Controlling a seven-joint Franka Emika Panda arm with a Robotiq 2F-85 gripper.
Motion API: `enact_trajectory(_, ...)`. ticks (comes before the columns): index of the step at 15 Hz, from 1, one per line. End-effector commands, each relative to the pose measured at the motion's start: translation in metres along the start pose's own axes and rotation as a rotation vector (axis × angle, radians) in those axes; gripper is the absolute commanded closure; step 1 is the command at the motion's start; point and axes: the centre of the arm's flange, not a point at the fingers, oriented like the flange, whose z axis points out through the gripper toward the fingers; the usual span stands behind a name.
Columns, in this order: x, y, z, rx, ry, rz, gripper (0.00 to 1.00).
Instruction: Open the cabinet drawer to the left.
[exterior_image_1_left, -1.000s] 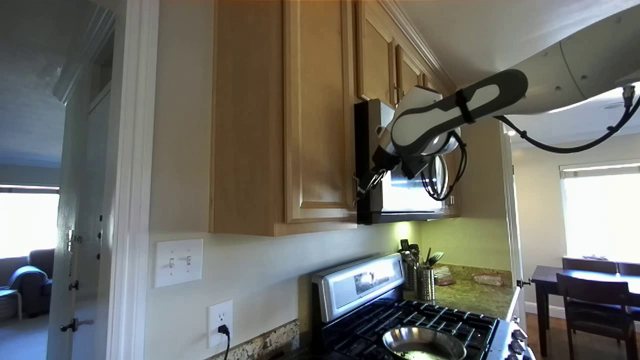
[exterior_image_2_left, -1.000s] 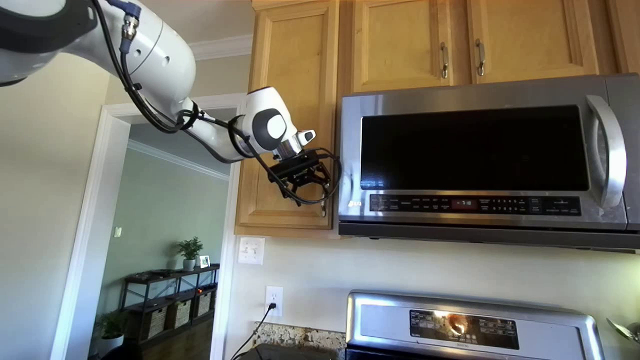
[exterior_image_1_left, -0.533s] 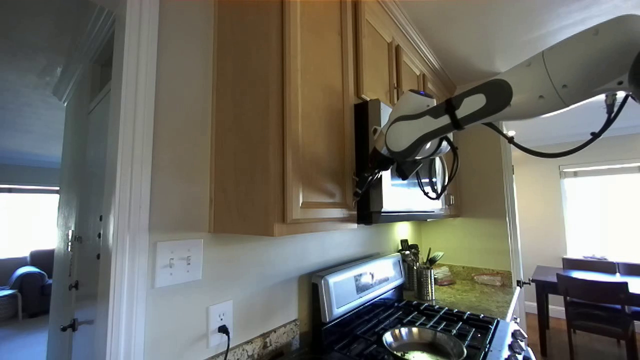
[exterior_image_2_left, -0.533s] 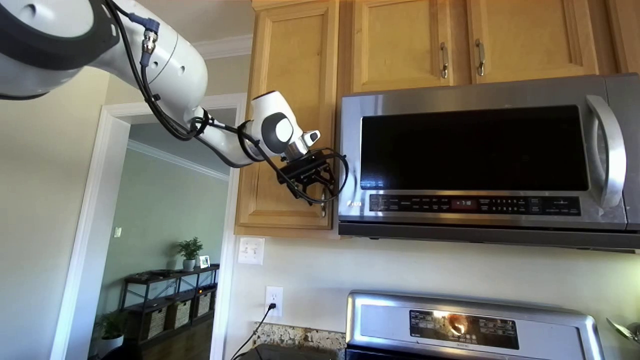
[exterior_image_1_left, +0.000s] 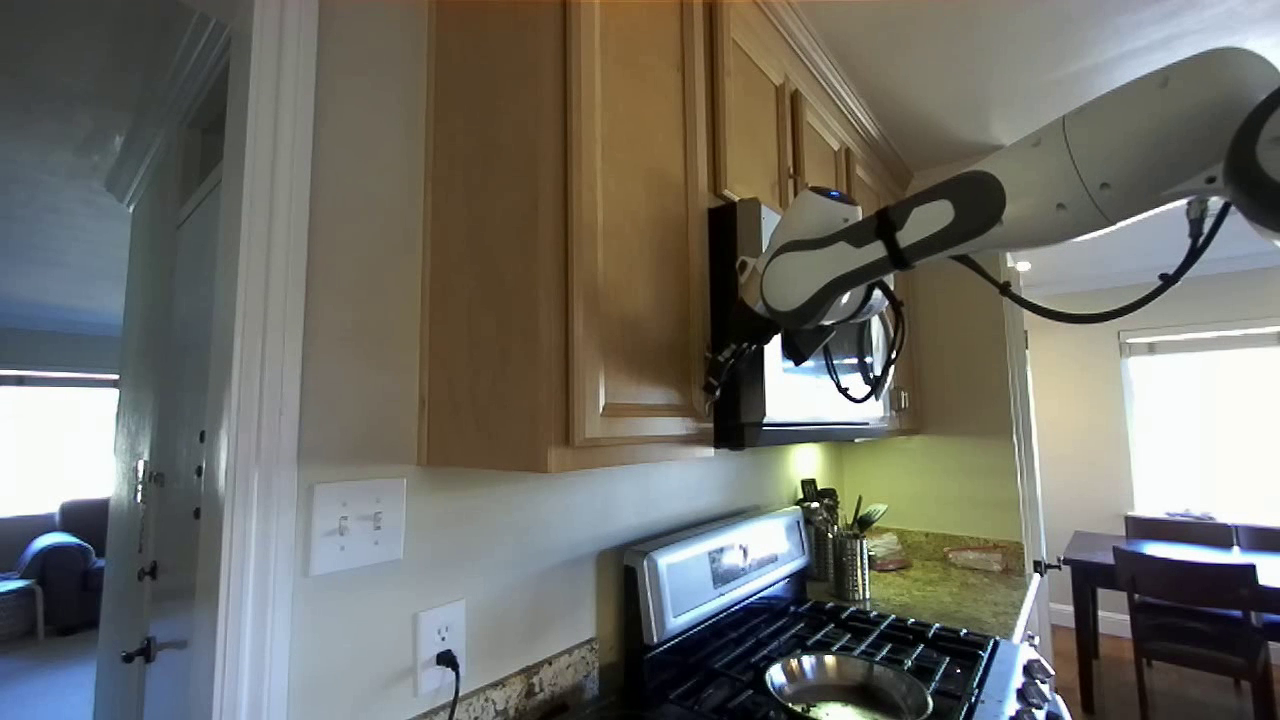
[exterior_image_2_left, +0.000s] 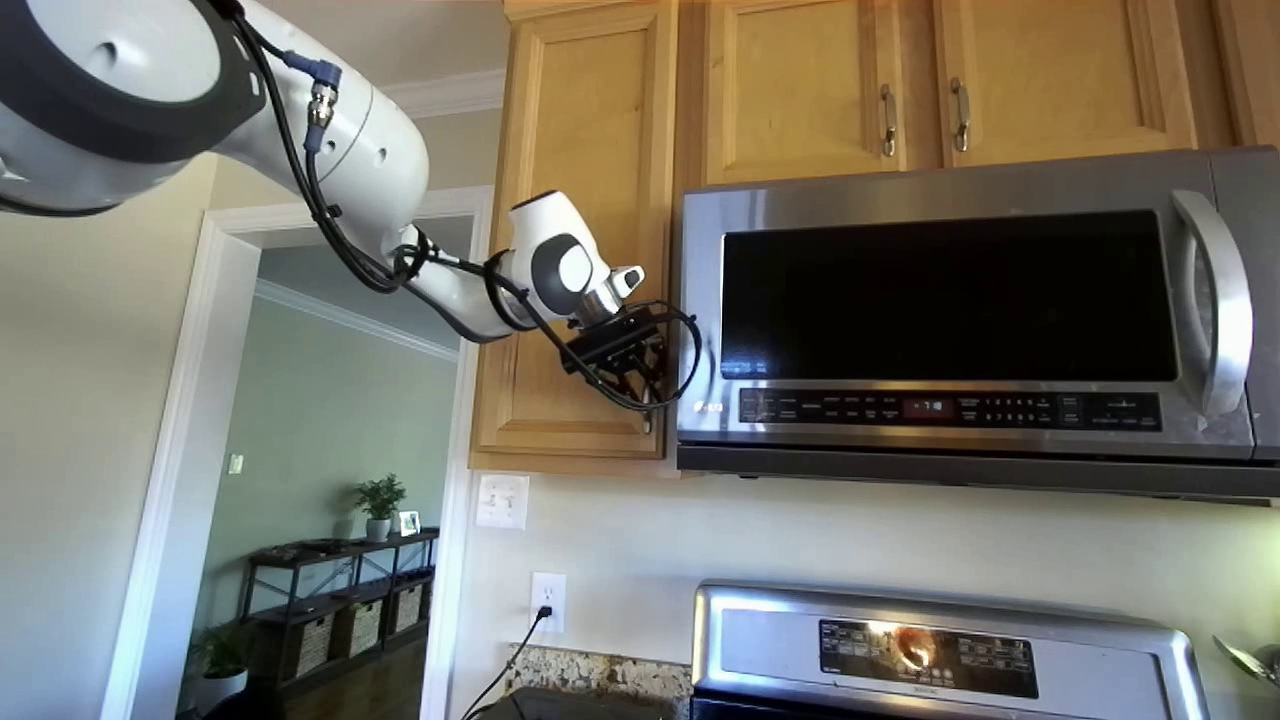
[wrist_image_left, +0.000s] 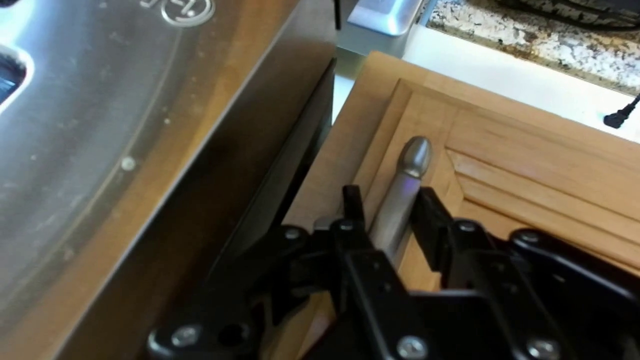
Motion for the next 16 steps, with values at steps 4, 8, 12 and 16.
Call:
enact_trajectory(4, -0.002, -0.002, -0.001, -0.001, 0.018, -0.012, 0.88)
enact_trajectory(8, -0.013, -0.018, -0.013, 0.043, 0.009, -0.023, 0.88)
enact_trajectory(12, -0.027, -0.032, -0.030, 0.087, 0.018, -0.070, 0.89)
enact_trajectory(16, -0.048, -0.055, -0.055, 0.129, 0.023, -0.163, 0.89)
